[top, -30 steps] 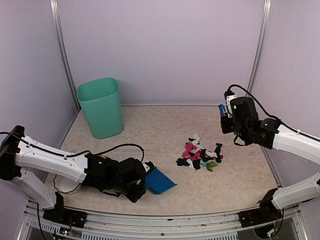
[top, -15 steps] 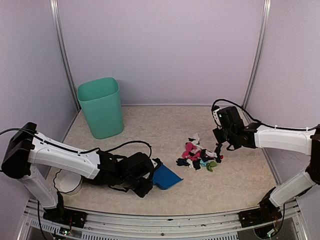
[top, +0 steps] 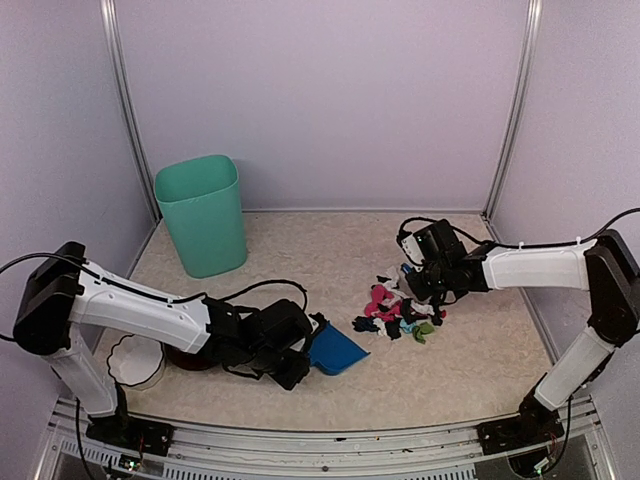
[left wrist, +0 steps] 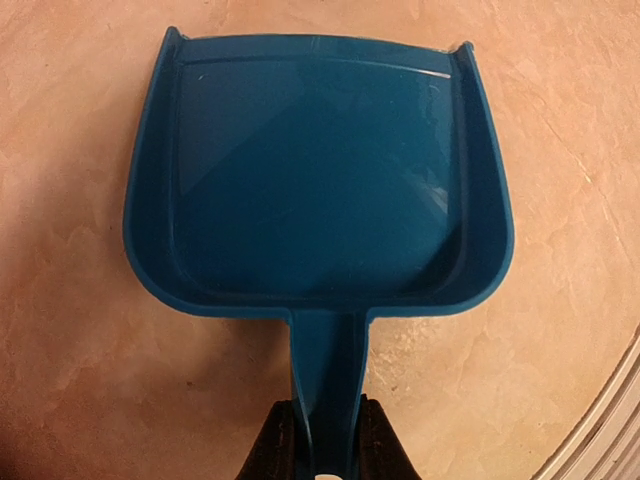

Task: Sweep away the paper scraps from the table
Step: Sweep the paper scraps into the dustpan.

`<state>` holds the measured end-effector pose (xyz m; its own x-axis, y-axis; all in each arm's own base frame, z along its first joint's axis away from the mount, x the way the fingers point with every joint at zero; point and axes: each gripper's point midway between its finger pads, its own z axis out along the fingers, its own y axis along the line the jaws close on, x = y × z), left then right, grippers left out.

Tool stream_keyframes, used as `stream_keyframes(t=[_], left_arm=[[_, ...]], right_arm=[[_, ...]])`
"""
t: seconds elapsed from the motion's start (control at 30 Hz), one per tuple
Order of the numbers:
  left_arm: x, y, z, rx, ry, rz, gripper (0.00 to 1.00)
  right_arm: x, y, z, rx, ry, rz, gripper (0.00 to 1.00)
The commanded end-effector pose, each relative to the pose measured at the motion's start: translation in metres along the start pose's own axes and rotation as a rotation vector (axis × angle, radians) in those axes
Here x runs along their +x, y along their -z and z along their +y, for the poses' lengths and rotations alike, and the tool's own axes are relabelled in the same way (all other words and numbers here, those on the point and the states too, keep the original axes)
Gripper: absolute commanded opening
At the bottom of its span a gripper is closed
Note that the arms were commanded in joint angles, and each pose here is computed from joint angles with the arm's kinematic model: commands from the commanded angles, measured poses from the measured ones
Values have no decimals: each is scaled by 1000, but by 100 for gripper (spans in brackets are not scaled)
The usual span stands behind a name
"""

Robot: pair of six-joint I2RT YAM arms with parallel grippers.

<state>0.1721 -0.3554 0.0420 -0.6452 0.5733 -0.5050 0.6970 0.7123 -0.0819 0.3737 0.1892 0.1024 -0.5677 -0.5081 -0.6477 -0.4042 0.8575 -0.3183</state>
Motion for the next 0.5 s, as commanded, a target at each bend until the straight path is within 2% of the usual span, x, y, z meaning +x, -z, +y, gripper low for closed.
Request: stream_keyframes(t=[0.0, 0.47], left_arm=[[-10, -9, 1, 8, -29, 11, 0], [-28, -31, 1, 15, -47, 27, 0]], right_arm=[[4, 0, 31, -147, 3, 18, 0], [17, 44, 122, -370, 123, 17, 0]])
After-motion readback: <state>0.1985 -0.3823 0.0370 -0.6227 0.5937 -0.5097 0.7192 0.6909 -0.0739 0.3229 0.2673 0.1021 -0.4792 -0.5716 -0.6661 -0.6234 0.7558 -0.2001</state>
